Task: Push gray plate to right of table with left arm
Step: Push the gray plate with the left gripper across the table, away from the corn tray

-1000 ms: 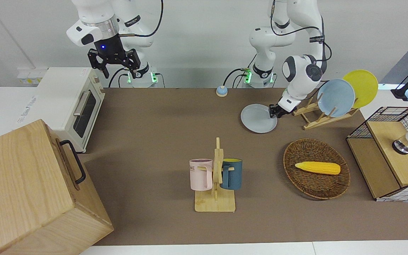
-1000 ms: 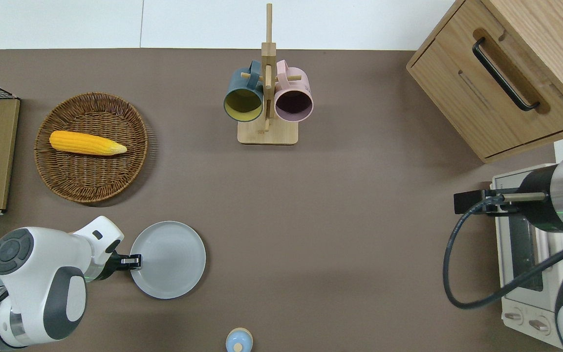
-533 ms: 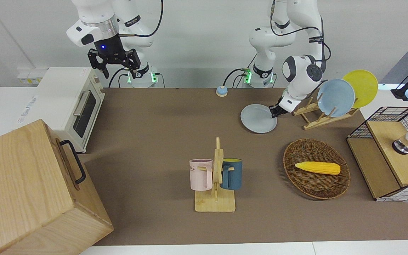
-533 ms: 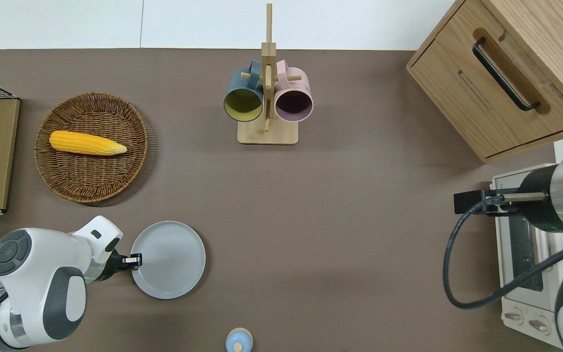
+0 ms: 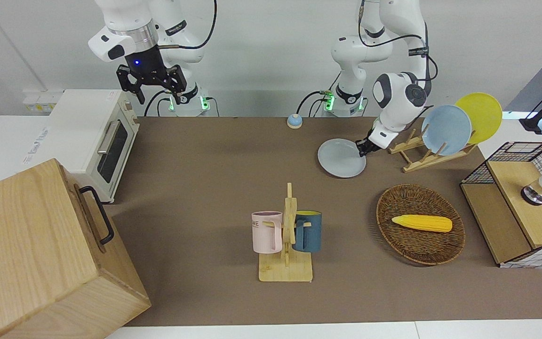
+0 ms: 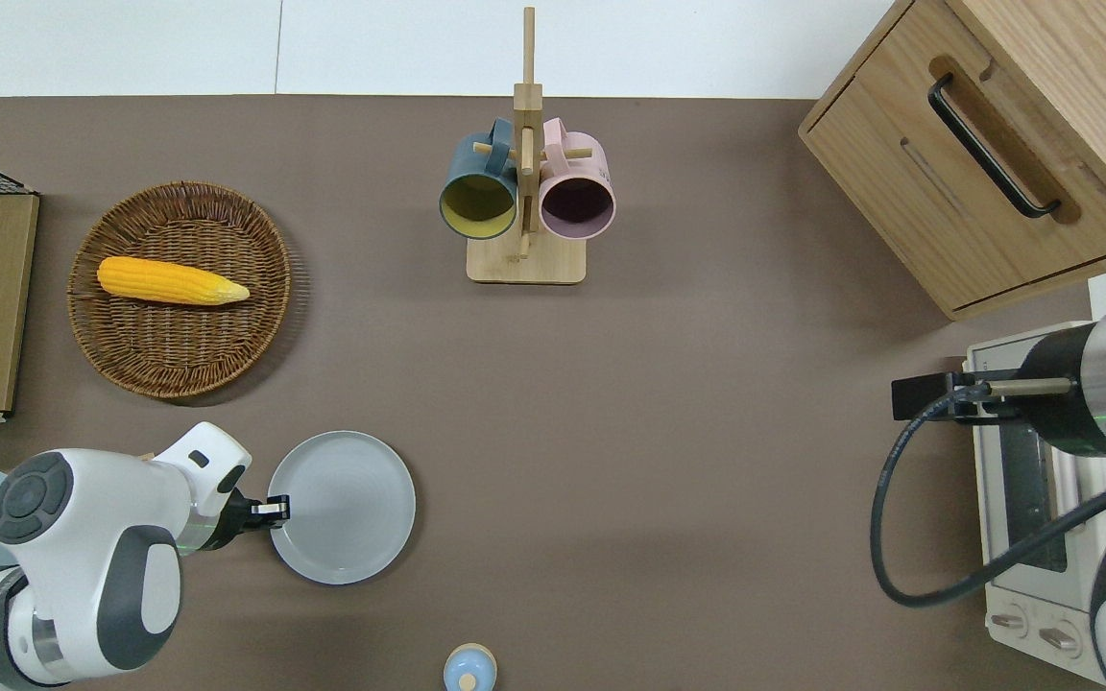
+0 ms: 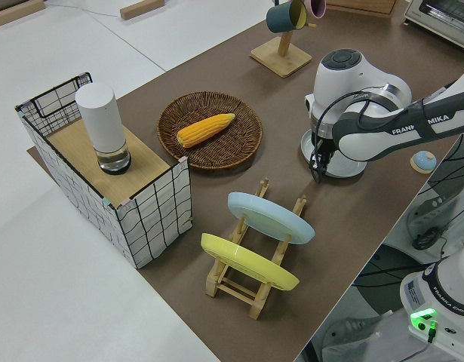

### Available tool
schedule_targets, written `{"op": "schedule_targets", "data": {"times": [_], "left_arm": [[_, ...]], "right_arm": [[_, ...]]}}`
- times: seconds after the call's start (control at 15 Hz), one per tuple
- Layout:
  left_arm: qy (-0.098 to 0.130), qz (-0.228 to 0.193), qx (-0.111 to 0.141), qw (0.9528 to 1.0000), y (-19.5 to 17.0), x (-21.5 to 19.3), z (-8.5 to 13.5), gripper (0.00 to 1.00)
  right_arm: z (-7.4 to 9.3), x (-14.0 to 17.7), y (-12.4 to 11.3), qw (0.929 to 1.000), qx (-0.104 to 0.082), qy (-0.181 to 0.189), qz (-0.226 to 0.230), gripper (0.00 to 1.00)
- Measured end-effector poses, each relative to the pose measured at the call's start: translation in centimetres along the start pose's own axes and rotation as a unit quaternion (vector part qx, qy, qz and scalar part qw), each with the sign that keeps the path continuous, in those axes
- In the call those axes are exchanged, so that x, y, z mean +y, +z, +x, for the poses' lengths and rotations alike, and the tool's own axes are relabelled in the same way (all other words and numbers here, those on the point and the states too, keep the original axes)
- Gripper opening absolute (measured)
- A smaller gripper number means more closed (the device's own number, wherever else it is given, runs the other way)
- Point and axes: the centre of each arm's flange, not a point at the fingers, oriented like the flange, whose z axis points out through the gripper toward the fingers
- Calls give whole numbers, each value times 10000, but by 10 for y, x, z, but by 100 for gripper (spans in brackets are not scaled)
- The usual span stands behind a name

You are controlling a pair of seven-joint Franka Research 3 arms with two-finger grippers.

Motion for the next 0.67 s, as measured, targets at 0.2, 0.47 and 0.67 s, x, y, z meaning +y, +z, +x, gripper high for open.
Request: {"op": "schedule_targets", "data": {"times": [0.2, 0.47, 0.67], "left_arm": [[-122, 14, 40, 9999, 5, 31, -5, 3], [-305, 4, 109, 9995, 12, 79, -17, 3], [-435, -45, 161, 9989, 18, 107, -26, 3]], "right_arm": [[0, 0, 0, 10000, 0, 0, 0, 100], [0, 0, 0, 10000, 0, 0, 0, 100], [0, 0, 0, 10000, 0, 0, 0, 100]]}}
